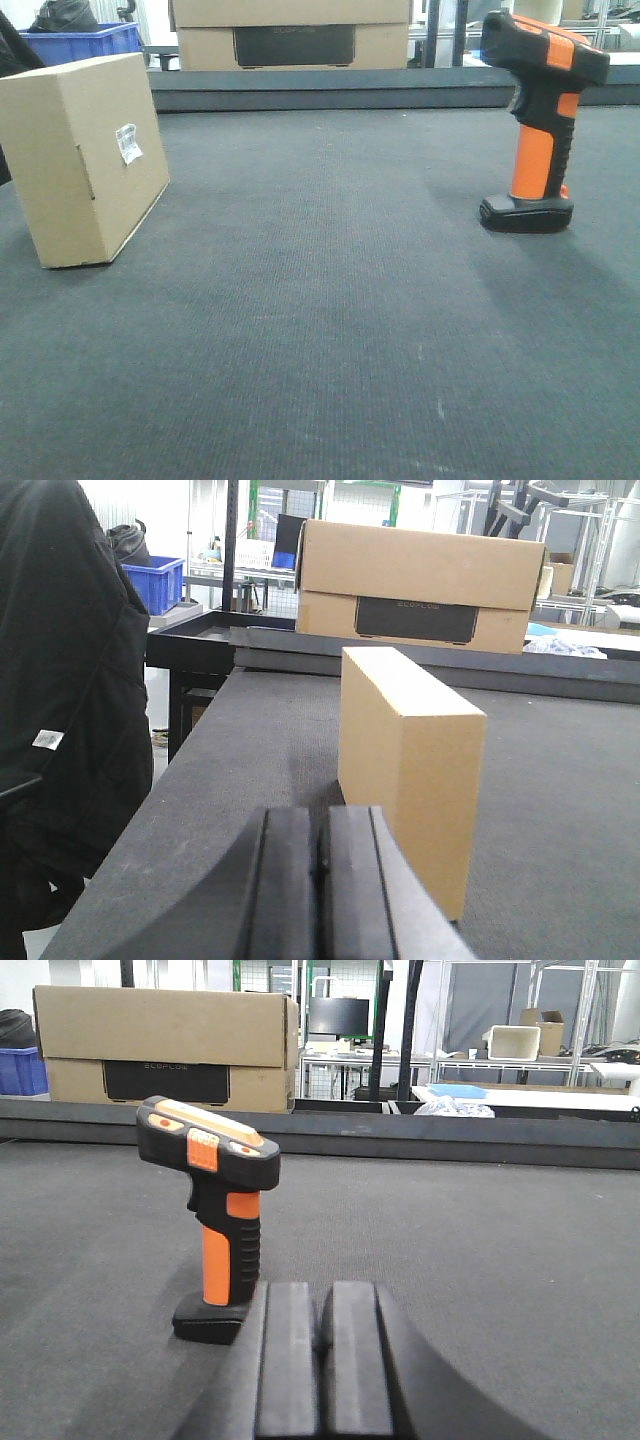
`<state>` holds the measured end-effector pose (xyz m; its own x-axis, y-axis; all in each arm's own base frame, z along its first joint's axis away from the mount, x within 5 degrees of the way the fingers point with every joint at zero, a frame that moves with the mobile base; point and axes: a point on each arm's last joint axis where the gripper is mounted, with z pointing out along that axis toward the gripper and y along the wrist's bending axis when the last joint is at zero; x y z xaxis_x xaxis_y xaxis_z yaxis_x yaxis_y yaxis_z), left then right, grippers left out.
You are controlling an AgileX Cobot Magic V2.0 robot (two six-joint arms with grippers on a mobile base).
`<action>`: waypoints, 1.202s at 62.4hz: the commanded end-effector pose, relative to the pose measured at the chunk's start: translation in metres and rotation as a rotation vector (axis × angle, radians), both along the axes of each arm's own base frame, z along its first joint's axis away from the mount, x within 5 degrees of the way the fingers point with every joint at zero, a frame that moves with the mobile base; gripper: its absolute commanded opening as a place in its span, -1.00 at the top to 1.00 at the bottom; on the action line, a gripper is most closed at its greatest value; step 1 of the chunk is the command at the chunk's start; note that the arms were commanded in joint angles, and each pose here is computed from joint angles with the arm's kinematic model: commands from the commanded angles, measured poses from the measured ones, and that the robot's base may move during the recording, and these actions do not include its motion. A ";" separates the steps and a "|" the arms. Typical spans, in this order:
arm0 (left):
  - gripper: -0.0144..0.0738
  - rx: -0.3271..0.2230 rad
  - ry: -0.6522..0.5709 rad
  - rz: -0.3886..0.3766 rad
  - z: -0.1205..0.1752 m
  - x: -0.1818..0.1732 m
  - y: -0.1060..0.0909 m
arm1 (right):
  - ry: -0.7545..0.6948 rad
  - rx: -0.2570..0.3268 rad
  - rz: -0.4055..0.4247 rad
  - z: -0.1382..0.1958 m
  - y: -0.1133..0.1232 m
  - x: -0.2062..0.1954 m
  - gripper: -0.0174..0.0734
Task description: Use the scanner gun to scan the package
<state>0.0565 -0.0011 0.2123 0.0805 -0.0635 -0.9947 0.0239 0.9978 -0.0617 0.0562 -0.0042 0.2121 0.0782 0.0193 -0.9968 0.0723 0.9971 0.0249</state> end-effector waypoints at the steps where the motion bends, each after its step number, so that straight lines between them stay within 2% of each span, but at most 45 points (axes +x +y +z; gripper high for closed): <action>1: 0.92 0.005 -0.028 0.001 0.003 -0.001 0.000 | -0.019 -0.001 0.004 0.002 0.000 0.000 0.99; 38: 0.92 0.005 -0.032 0.001 0.003 -0.001 0.000 | -0.019 -0.001 0.004 0.002 0.000 0.000 0.99; 43: 0.92 0.046 -0.039 0.003 0.004 -0.001 0.000 | -0.019 -0.001 0.004 0.002 0.000 0.000 0.99; 52: 0.92 0.046 -0.043 0.003 0.004 -0.001 0.000 | -0.019 -0.001 0.004 0.002 0.000 0.000 0.99; 63: 0.92 0.028 -0.012 0.012 0.051 -0.011 0.001 | -0.019 -0.001 0.004 0.002 0.000 0.000 0.99; 75: 0.92 0.027 0.213 0.023 0.107 -0.006 0.002 | -0.019 -0.001 0.004 0.002 0.000 0.000 0.99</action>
<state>0.0471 0.0008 0.3032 -0.0384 -0.0342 -0.9987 -0.0012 0.9994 -0.0342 0.0562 -0.0042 0.2121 0.0782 0.0193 -0.9968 0.0723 0.9971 0.0249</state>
